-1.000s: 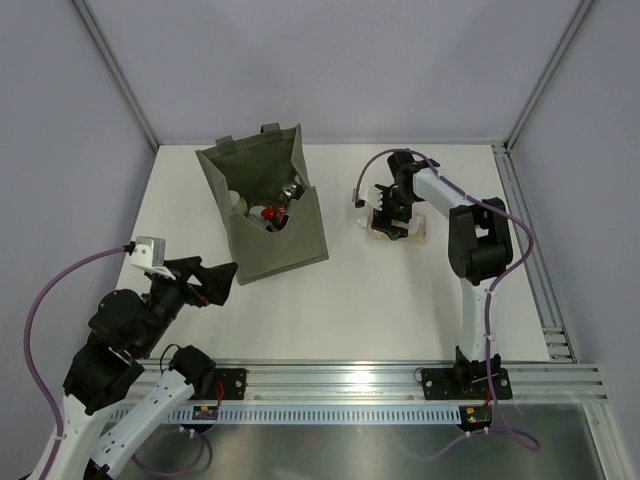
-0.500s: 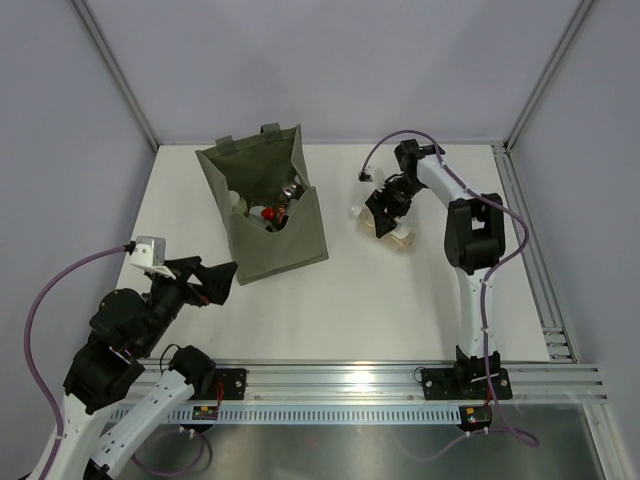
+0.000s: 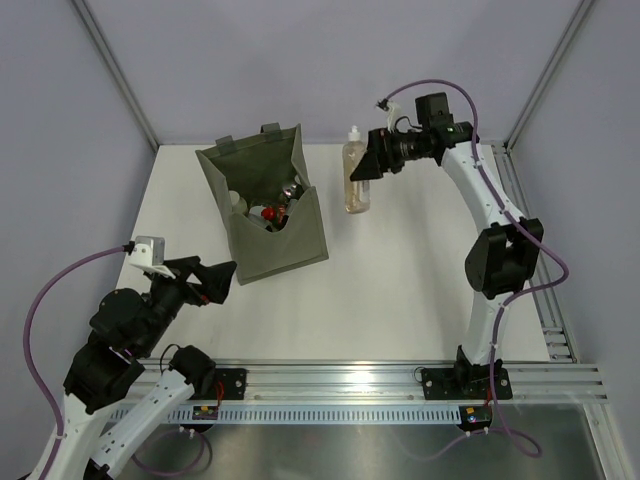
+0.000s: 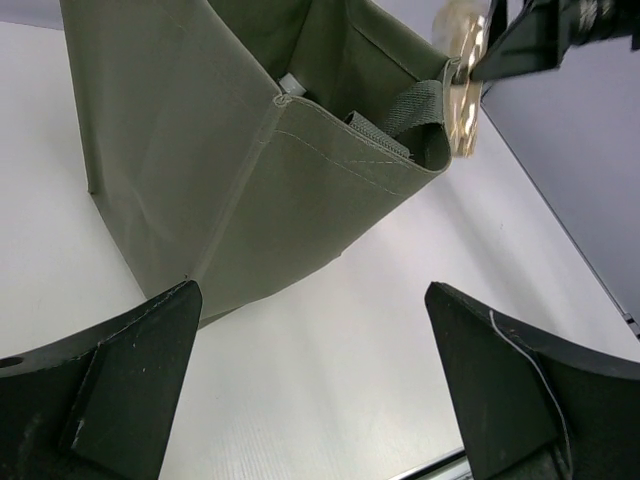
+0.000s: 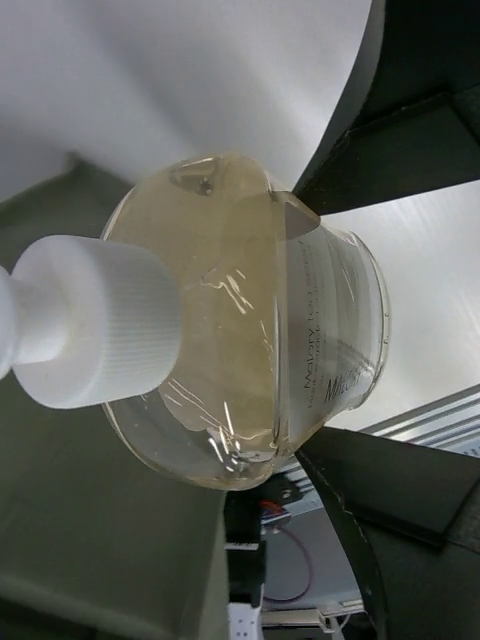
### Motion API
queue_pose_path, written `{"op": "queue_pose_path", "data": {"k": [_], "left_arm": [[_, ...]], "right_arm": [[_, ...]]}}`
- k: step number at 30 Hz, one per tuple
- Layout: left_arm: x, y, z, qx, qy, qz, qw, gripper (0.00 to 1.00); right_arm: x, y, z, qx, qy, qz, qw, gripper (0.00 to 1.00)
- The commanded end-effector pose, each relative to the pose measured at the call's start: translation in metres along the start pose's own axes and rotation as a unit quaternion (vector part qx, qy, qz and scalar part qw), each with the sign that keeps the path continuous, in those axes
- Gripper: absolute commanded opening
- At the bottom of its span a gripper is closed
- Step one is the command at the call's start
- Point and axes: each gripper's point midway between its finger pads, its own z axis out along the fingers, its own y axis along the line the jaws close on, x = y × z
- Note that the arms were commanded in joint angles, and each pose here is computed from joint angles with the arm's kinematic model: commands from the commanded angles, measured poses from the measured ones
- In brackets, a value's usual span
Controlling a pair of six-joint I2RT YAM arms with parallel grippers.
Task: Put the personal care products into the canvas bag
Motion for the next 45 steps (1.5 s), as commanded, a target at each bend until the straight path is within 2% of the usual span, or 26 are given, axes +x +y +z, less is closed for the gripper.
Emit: {"op": "queue_pose_path", "data": {"k": [1, 3, 5, 7, 11, 17, 19, 21, 22, 24, 25, 32, 35, 38, 39, 40, 41, 42, 43, 44, 45], "left_arm": [[-0.018, -0.002, -0.001, -0.004, -0.029, -0.012, 0.999, 0.99], [-0.02, -0.001, -0.004, -0.006, -0.032, -0.014, 0.999, 0.99], [-0.023, 0.0, -0.007, -0.009, -0.04, -0.02, 0.999, 0.99], [-0.024, 0.002, -0.008, -0.013, -0.045, -0.027, 0.999, 0.99], [-0.026, 0.004, -0.014, -0.017, -0.052, -0.039, 0.998, 0.99], [-0.025, 0.011, -0.022, -0.035, -0.05, -0.049, 0.997, 0.99], [-0.024, 0.015, -0.024, -0.045, -0.05, -0.056, 0.996, 0.99], [-0.02, 0.019, -0.024, -0.054, -0.045, -0.056, 0.996, 0.99], [-0.019, 0.019, -0.023, -0.056, -0.044, -0.057, 0.996, 0.99], [-0.018, 0.021, -0.022, -0.061, -0.042, -0.056, 0.996, 0.99], [-0.017, 0.021, -0.019, -0.064, -0.039, -0.055, 0.996, 0.99], [-0.01, 0.022, -0.004, -0.08, -0.006, -0.037, 0.996, 0.99], [-0.009, 0.021, -0.001, -0.08, 0.001, -0.03, 0.996, 0.99], [-0.009, 0.022, -0.002, -0.081, 0.001, -0.03, 0.996, 0.99], [-0.009, 0.023, -0.004, -0.083, -0.001, -0.032, 0.996, 0.99], [-0.006, 0.025, -0.005, -0.088, 0.002, -0.032, 0.996, 0.99], [-0.005, 0.027, -0.007, -0.092, 0.002, -0.033, 0.995, 0.99], [-0.004, 0.03, -0.009, -0.099, 0.001, -0.033, 0.995, 0.99], [-0.004, 0.032, -0.011, -0.102, -0.001, -0.035, 0.994, 0.99], [-0.001, 0.036, -0.013, -0.109, 0.003, -0.034, 0.993, 0.99], [0.0, 0.039, -0.015, -0.117, 0.003, -0.035, 0.992, 0.99]], "right_arm": [[-0.092, 0.152, -0.03, -0.104, -0.109, -0.128, 0.98, 0.0], [-0.114, 0.187, -0.032, -0.117, -0.132, -0.168, 0.97, 0.0], [-0.12, 0.205, -0.01, -0.134, -0.13, -0.166, 0.968, 0.0], [-0.138, 0.229, -0.008, -0.142, -0.16, -0.194, 0.957, 0.0], [-0.133, 0.254, 0.034, -0.16, -0.158, -0.207, 0.952, 0.0], [-0.113, 0.229, 0.094, -0.127, -0.128, -0.211, 0.961, 0.0], [-0.101, 0.212, 0.108, -0.11, -0.109, -0.212, 0.965, 0.07], [-0.094, 0.202, 0.113, -0.098, -0.096, -0.247, 0.959, 0.2], [-0.083, 0.201, 0.114, -0.091, -0.076, -0.251, 0.961, 0.42], [-0.074, 0.192, 0.114, -0.064, -0.058, -0.286, 0.954, 0.7], [-0.075, 0.198, 0.109, -0.059, -0.061, -0.314, 0.946, 0.99], [-0.092, 0.203, 0.07, 0.009, -0.084, -0.336, 0.938, 1.0], [-0.099, 0.205, 0.052, 0.035, -0.099, -0.322, 0.941, 0.99], [-0.117, 0.182, 0.024, 0.133, -0.139, -0.28, 0.94, 1.0], [-0.12, 0.151, 0.017, 0.183, -0.146, -0.257, 0.938, 0.99], [-0.126, 0.154, -0.006, 0.197, -0.172, -0.24, 0.935, 0.99], [-0.127, 0.143, -0.017, 0.209, -0.181, -0.225, 0.934, 0.99], [-0.116, 0.106, -0.026, 0.238, -0.171, -0.189, 0.937, 0.99], [-0.123, 0.105, -0.049, 0.248, -0.198, -0.179, 0.931, 1.0], [-0.109, 0.085, -0.052, 0.263, -0.188, -0.146, 0.935, 1.0], [-0.106, 0.066, -0.065, 0.303, -0.192, -0.127, 0.925, 0.99]]}}
